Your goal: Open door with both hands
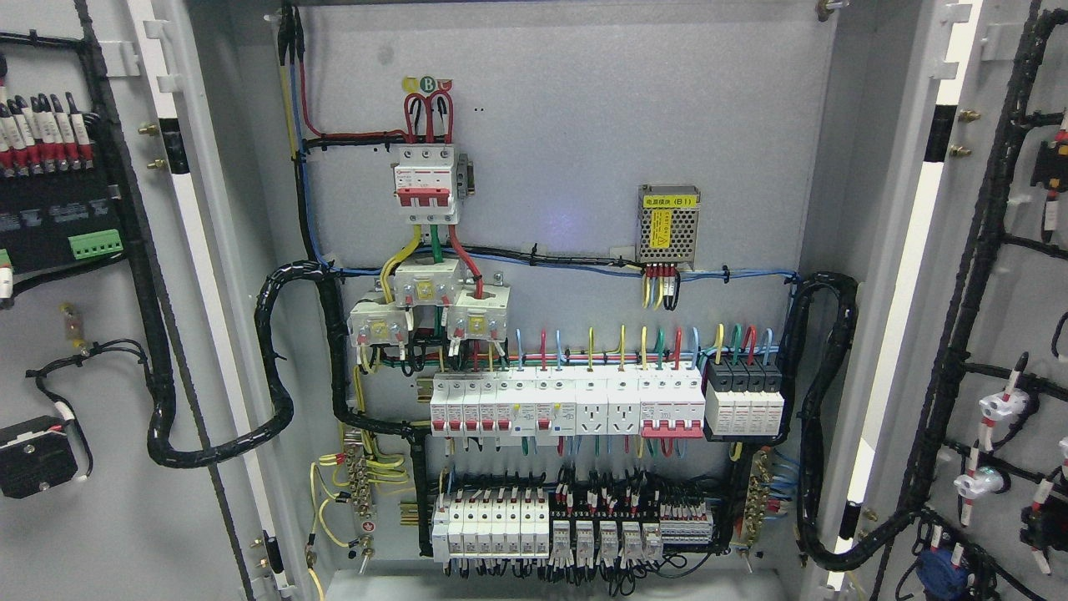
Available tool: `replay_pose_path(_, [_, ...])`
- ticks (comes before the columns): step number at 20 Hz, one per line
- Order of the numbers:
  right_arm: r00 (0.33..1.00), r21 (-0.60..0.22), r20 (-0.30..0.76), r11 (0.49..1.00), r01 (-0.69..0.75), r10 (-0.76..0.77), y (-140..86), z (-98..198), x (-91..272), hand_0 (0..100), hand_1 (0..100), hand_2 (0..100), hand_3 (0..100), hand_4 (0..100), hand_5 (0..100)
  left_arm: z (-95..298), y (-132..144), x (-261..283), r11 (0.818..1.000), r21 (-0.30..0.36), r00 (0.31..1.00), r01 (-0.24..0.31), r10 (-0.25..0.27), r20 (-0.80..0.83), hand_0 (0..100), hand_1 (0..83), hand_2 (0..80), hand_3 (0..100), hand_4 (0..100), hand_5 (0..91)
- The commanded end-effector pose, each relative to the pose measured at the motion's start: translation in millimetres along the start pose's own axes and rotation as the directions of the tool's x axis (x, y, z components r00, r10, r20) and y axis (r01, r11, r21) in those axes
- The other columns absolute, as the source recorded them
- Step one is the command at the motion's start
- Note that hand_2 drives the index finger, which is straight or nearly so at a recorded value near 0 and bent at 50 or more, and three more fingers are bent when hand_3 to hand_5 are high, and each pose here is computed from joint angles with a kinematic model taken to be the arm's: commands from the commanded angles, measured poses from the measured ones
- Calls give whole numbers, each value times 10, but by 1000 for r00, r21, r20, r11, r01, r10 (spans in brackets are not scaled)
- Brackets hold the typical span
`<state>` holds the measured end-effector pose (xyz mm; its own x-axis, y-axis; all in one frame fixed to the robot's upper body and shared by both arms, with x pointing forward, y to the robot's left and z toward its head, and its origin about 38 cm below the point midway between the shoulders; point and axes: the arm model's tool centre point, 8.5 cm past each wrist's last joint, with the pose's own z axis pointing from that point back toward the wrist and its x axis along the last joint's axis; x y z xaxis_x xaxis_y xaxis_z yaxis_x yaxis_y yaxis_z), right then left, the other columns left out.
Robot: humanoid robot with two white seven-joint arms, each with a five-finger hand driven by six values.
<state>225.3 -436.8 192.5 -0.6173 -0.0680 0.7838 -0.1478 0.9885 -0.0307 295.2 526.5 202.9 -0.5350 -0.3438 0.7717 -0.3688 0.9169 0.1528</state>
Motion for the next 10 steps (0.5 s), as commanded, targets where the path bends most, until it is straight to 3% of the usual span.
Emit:
replay_pose_path(1, [1000,-20,2,1000,-8,8,-69,12,17,106,0,0,0,0,0,28,135,-74,1000,7,999,27,-26,-32,0,0,0,0,31,0])
replay_pose_path(10, [1000,8,23,1000,14,-14,46,-32,47,106,0,0,0,0,0,35,106,-53,1000,0,1000,19,-19,-24,0,0,0,0,30,0])
